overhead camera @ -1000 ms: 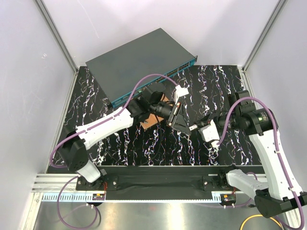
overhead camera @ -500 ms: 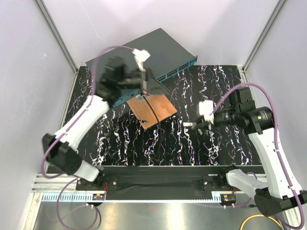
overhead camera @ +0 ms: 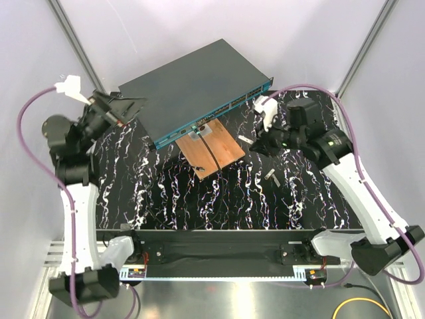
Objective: Insert the plug into the switch port
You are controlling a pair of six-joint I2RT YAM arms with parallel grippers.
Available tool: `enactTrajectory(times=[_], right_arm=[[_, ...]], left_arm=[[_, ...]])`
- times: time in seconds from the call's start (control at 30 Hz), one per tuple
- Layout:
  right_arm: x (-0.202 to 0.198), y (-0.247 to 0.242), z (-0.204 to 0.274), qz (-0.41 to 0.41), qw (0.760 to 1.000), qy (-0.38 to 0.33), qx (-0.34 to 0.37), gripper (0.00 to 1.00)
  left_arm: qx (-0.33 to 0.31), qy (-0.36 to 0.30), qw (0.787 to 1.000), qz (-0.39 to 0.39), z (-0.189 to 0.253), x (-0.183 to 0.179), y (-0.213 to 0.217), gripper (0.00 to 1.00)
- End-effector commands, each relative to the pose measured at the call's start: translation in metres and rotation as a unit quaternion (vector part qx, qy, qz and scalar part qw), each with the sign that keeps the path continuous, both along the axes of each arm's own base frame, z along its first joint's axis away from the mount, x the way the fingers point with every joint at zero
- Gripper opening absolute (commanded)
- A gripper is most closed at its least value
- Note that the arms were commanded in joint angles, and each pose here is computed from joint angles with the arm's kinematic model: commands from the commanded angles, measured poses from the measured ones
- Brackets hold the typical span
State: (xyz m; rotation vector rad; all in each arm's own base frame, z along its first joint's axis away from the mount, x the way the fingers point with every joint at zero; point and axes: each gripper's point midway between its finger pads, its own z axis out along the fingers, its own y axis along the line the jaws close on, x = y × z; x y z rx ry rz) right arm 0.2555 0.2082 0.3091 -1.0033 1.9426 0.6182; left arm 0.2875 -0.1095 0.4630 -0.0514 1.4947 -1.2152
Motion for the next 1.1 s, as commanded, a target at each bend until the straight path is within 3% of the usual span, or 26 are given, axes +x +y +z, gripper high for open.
enactTrajectory(times=[0.0, 0.17, 0.53, 0.83, 1.07], right_arm=[[0.043, 0.010, 0.030, -0.129, 0.990, -0.041, 0.042, 0.00], [0.074, 0.026, 0.015, -0.227, 0.973, -0.030, 0.033, 0.00], [0.087, 0.062, 0.022, -0.262, 0.962, -0.038, 0.063, 0.00], [0.083, 0.080, 0.024, -0.246, 0.966, -0.065, 0.048, 0.00], [0.089, 0.084, 0.019, -0.252, 0.964, -0.085, 0.024, 0.00]], left_arm=[[-0.020, 0.026, 0.996, 0.087, -0.017, 0.000, 0.035, 0.99], [-0.017, 0.068, 0.985, 0.160, -0.059, -0.003, 0.056, 0.99], [-0.011, 0.150, 0.964, 0.221, -0.123, 0.012, 0.078, 0.99], [-0.050, 0.197, 0.962, 0.182, -0.149, 0.026, 0.069, 0.99], [-0.047, 0.197, 0.966, 0.161, -0.148, 0.032, 0.055, 0.99]])
